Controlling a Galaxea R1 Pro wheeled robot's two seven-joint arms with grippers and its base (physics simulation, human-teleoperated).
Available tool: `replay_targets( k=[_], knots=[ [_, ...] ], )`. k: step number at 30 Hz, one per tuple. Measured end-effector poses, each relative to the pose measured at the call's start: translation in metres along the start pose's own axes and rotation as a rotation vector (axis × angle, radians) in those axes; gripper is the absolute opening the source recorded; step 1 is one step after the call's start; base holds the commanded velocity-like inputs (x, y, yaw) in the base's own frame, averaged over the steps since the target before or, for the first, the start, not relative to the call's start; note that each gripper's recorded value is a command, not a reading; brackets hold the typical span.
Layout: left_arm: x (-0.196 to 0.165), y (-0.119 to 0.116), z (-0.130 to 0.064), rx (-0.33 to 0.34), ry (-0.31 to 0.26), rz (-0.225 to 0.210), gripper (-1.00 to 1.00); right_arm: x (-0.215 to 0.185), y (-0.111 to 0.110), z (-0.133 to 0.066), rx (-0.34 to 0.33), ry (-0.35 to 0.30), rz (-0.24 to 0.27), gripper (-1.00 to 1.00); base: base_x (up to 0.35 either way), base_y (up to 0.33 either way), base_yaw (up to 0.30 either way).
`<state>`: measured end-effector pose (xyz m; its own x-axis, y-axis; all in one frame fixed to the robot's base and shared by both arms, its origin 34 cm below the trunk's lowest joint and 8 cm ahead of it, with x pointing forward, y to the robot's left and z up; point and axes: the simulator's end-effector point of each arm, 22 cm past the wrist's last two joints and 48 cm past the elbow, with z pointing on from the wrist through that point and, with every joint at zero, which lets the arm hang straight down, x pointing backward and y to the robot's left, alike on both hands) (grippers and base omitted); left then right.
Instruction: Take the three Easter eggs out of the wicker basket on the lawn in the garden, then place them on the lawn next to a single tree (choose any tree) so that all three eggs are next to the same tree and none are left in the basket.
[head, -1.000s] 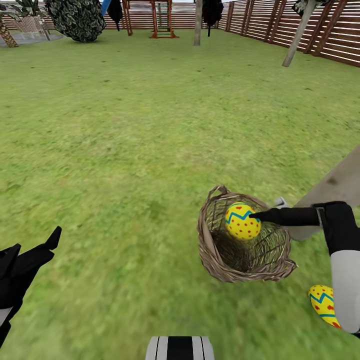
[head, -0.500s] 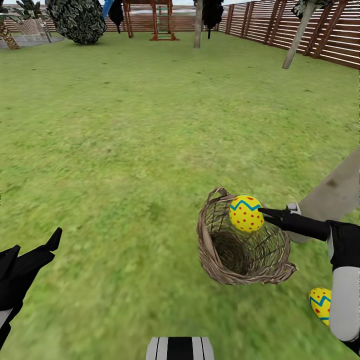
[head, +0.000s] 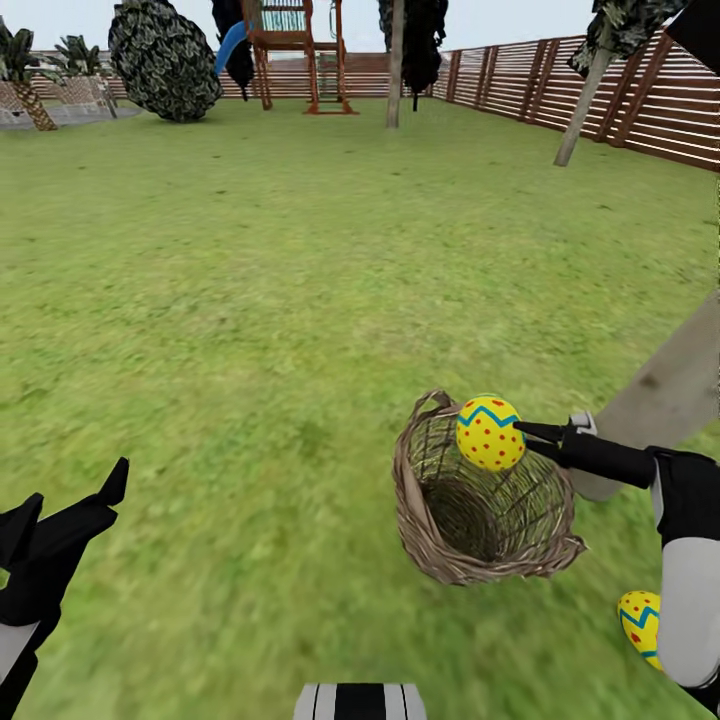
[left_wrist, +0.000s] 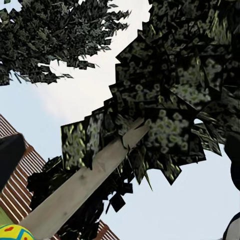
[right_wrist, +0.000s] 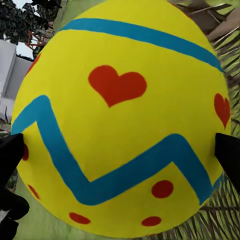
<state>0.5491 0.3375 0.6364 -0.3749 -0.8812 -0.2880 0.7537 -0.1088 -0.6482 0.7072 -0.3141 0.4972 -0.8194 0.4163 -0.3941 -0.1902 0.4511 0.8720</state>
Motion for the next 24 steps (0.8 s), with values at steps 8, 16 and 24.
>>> replay_targets(
  k=[8, 16, 24],
  knots=[
    [-0.003, -0.015, 0.01, 0.034, 0.007, 0.017, 1.0, -0.003, 0.017, -0.004, -0.03, -0.012, -0.008, -1.0, 0.0, 0.0, 0.0],
    [0.014, -0.058, 0.06, 0.157, 0.093, 0.072, 1.0, -0.004, 0.027, -0.007, -0.044, -0.014, -0.002, -1.0, 0.0, 0.0, 0.0],
    [0.01, -0.099, 0.087, 0.187, 0.295, 0.009, 1.0, -0.011, 0.045, -0.008, -0.056, -0.026, -0.035, -1.0, -0.022, 0.0, 0.0]
  ],
)
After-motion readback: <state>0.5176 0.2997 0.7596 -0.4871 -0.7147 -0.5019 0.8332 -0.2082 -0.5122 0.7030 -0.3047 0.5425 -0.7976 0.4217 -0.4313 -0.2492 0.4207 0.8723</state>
